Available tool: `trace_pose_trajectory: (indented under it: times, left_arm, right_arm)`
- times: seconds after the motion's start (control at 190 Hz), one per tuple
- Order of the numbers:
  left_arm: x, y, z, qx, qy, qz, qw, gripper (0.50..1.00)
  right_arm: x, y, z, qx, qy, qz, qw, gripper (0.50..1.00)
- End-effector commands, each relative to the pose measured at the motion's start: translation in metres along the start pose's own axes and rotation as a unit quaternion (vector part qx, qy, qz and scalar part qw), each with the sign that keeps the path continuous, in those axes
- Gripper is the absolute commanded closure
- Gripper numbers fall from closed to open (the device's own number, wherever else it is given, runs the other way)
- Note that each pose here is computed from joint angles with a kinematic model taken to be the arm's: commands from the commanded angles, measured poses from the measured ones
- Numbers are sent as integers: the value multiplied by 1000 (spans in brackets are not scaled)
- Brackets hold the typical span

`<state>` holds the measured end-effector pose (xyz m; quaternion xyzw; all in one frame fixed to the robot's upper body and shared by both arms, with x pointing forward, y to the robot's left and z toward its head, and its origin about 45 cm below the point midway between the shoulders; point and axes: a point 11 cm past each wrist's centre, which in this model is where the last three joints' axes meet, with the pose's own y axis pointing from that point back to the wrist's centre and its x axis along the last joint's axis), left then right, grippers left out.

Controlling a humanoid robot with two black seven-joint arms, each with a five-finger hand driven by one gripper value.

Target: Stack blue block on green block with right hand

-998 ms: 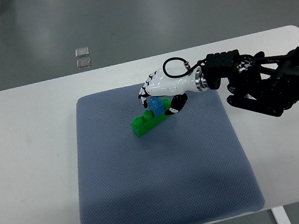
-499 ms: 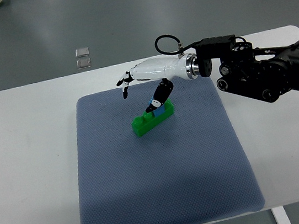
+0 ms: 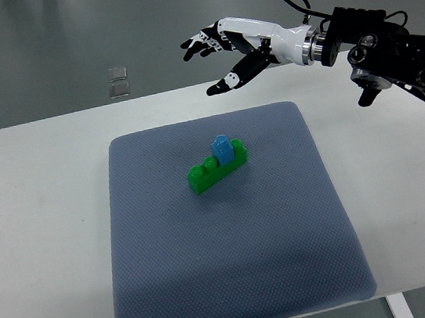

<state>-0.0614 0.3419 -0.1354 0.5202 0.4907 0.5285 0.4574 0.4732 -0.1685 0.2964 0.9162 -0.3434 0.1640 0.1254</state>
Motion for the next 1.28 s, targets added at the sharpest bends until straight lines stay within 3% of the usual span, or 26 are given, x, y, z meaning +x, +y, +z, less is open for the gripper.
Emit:
trace_pose_trajectory:
  times: [0.0, 0.242, 0.499, 1.271]
  left_arm:
    - [0, 0, 0, 0, 0, 0, 1000, 500]
    - [0, 0, 0, 0, 0, 0, 1000, 500]
    - [0, 0, 0, 0, 0, 0, 1000, 500]
    - [0, 0, 0, 0, 0, 0, 1000, 500]
  right_arm:
    - [6, 10, 26, -28, -89, 39, 995, 593]
    - [3, 36, 88, -79, -280, 119, 949, 593]
    - [-4, 41, 106, -72, -458, 164, 870, 593]
    - [-11, 46, 116, -78, -469, 173, 863, 587]
